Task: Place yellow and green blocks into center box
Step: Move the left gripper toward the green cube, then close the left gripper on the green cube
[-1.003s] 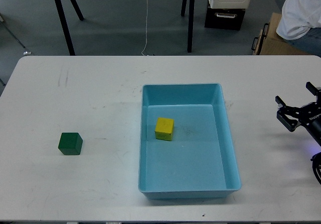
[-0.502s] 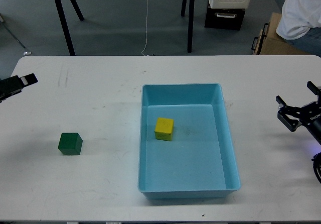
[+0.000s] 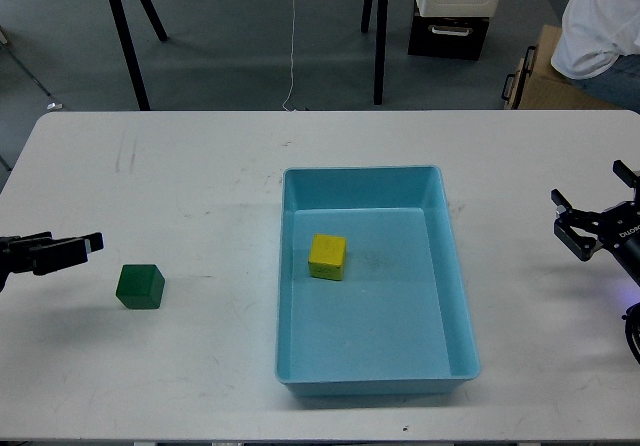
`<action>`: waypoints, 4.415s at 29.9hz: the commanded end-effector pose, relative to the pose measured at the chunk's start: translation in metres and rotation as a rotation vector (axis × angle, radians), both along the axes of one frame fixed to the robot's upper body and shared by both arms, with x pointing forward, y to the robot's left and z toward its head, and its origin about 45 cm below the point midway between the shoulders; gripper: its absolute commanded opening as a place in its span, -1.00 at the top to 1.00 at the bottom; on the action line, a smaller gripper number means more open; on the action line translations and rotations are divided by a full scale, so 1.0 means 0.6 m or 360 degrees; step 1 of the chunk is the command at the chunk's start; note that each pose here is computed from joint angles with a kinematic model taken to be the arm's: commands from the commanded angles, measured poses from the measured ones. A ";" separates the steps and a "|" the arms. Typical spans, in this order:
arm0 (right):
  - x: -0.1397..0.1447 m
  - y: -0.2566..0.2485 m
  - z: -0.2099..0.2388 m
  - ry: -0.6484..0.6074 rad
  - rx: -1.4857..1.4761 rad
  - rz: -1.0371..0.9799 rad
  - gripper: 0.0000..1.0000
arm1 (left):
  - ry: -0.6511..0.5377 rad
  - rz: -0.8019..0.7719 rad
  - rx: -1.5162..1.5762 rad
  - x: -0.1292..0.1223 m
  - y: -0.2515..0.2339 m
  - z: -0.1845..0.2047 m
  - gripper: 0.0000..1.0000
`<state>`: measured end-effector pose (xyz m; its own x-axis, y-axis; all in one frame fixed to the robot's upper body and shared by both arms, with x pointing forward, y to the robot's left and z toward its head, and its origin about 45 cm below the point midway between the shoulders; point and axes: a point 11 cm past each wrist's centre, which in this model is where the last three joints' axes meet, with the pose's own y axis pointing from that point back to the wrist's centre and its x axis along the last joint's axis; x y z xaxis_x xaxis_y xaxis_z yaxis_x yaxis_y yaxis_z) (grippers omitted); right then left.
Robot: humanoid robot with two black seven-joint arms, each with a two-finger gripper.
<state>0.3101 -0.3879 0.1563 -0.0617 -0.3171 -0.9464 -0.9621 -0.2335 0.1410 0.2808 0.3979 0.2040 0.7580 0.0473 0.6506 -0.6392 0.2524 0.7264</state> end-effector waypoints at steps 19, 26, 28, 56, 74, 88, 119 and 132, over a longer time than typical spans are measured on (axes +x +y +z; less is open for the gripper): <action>-0.004 0.002 -0.001 0.0004 0.0000 0.0008 -0.94 | 0.0031 0.0034 -0.0027 -0.040 -0.023 -0.029 -1.00; -0.004 -0.001 0.000 0.0005 -0.0010 0.0006 -0.94 | 0.0027 0.0028 -0.0044 -0.040 -0.029 -0.031 -1.00; -0.005 -0.002 -0.001 0.0007 -0.0008 0.0004 -0.94 | 0.0018 0.0027 -0.0064 -0.041 -0.036 -0.038 -1.00; -0.008 -0.017 0.005 0.0010 -0.0051 -0.0001 -0.94 | 0.0052 -0.0019 -0.0111 -0.021 -0.079 -0.081 -1.00; -0.010 -0.020 0.005 0.0015 -0.0058 -0.0003 -0.94 | 0.0080 0.0012 -0.0092 -0.018 -0.072 -0.100 -1.00; -0.010 -0.023 0.007 0.0013 -0.0066 -0.0003 -0.94 | 0.0119 -0.0001 -0.0097 -0.019 -0.093 -0.122 -1.00; -0.011 -0.024 0.011 0.0012 -0.0074 0.0003 -0.94 | -0.0010 0.0016 -0.0112 0.000 -0.093 -0.107 -1.00; -0.013 -0.024 0.013 0.0011 -0.0077 0.0009 -0.94 | -0.0022 -0.0056 -0.0135 -0.015 -0.127 -0.134 -1.00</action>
